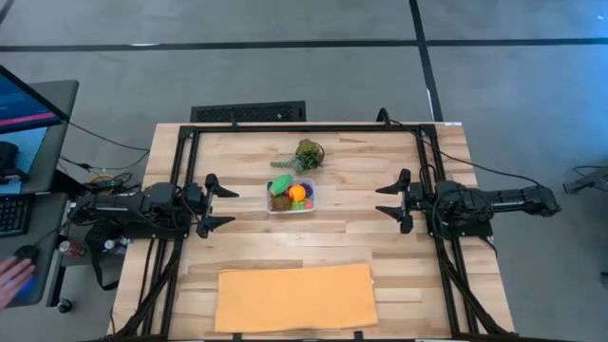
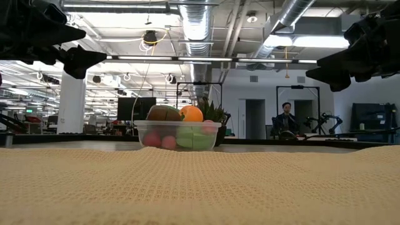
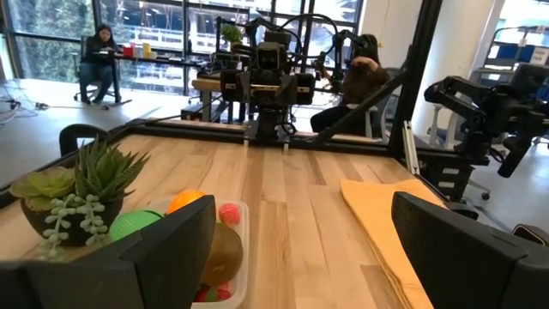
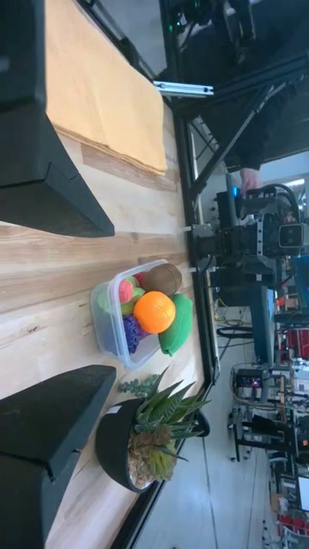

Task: Pick and placing Produce into tupperware
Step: Return to Home Position

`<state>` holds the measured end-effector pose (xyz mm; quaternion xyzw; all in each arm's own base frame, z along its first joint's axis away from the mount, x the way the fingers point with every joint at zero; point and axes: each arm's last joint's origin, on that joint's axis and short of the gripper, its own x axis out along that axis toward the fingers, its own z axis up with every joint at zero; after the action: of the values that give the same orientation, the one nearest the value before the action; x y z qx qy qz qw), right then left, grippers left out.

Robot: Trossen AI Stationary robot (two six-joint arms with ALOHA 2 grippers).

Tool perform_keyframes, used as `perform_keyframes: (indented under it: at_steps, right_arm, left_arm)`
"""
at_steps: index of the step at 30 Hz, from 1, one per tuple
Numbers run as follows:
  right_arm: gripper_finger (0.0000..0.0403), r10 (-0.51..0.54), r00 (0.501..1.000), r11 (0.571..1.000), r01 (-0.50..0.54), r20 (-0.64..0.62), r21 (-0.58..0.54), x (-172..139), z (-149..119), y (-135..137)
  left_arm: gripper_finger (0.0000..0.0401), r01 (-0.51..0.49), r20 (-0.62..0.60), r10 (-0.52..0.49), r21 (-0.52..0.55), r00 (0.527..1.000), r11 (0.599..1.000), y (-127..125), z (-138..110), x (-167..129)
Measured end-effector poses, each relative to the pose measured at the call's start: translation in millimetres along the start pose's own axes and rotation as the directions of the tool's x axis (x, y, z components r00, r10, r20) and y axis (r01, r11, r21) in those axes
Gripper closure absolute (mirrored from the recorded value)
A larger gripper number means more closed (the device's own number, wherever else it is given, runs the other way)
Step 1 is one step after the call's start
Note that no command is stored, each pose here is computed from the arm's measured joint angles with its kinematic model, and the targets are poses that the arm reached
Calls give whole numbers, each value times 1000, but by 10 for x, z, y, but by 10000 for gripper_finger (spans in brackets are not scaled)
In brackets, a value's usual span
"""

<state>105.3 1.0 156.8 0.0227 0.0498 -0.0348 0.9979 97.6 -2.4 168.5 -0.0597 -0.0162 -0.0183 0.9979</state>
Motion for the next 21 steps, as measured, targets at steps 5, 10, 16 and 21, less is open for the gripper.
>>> perform_keyframes:
  at_steps: [5, 10, 16, 21]
  right_arm:
    - [154, 0, 1000, 1000, 0, 0, 0, 0, 0, 0]
    - [154, 0, 1000, 1000, 0, 0, 0, 0, 0, 0]
    - [154, 0, 1000, 1000, 0, 0, 0, 0, 0, 0]
    - [154, 0, 1000, 1000, 0, 0, 0, 0, 0, 0]
  left_arm:
    - [58, 0, 0, 0, -1, 1000, 1000, 0, 1, 0]
    - [58, 0, 0, 0, -7, 1000, 1000, 0, 0, 0]
    - [58, 0, 0, 0, -1, 1000, 1000, 0, 0, 0]
    - [58, 0, 0, 0, -1, 1000, 1000, 0, 0, 0]
